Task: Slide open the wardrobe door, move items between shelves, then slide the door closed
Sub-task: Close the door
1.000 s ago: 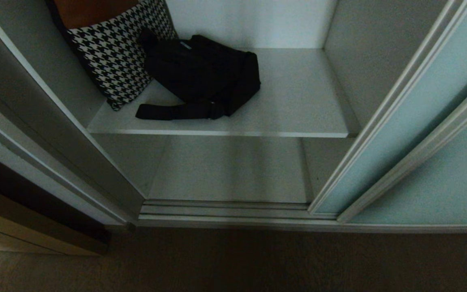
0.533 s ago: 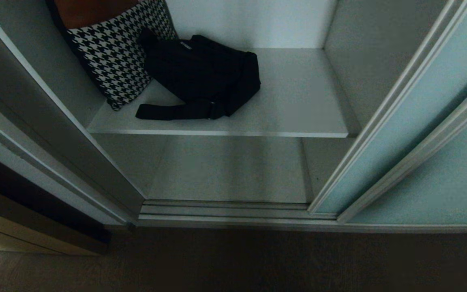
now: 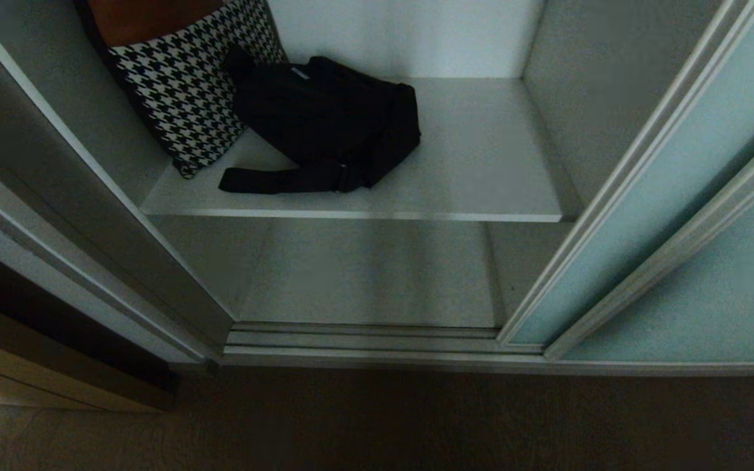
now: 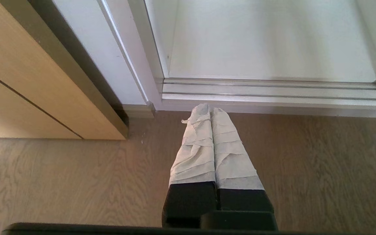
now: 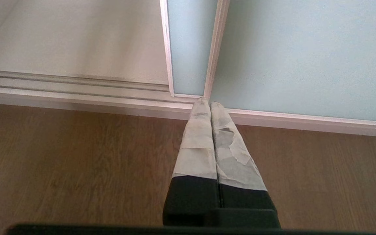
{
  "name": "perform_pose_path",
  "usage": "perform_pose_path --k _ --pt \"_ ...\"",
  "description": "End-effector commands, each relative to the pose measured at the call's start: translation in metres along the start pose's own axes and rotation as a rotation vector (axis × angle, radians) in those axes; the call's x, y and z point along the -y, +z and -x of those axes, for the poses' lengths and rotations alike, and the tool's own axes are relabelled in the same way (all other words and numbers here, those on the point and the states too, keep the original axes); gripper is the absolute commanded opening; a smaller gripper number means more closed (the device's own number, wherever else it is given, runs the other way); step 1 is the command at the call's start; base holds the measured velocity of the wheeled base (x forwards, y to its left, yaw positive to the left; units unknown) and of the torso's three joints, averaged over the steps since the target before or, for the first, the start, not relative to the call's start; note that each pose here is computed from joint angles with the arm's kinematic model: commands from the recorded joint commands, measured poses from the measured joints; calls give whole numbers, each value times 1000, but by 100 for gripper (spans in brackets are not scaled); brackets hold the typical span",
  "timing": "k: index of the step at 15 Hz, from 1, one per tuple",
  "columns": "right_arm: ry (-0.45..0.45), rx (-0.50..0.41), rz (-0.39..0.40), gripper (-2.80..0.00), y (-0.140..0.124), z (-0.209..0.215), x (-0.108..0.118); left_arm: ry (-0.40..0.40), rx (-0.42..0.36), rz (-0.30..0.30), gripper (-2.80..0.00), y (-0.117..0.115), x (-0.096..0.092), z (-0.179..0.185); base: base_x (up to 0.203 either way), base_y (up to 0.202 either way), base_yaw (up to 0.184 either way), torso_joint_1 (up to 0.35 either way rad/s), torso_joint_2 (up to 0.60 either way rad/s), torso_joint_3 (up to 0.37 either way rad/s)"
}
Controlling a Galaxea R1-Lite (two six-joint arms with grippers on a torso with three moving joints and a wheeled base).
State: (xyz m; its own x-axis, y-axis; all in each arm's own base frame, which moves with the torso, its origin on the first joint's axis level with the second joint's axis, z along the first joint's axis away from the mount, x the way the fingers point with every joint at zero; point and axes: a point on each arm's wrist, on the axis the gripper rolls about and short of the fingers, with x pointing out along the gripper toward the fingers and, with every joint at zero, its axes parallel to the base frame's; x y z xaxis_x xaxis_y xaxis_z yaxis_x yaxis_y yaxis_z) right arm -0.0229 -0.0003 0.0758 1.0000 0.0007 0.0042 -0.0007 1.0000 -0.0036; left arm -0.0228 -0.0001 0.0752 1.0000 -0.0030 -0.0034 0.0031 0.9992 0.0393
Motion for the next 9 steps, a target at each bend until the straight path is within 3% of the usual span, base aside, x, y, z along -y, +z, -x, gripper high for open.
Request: perform_pose_path --k 1,6,9 --pt "-7 26 2 -280 10 3 0 1 2 9 -280 0 0 0 0 0 0 0 0 0" --pt "-40 97 -10 -280 84 51 2 -2 -4 -7 -280 0 0 0 0 0 0 0 0 0" --pt "-87 83 -14 -280 103 60 3 -2 -3 -8 -280 0 0 0 0 0 0 0 0 0"
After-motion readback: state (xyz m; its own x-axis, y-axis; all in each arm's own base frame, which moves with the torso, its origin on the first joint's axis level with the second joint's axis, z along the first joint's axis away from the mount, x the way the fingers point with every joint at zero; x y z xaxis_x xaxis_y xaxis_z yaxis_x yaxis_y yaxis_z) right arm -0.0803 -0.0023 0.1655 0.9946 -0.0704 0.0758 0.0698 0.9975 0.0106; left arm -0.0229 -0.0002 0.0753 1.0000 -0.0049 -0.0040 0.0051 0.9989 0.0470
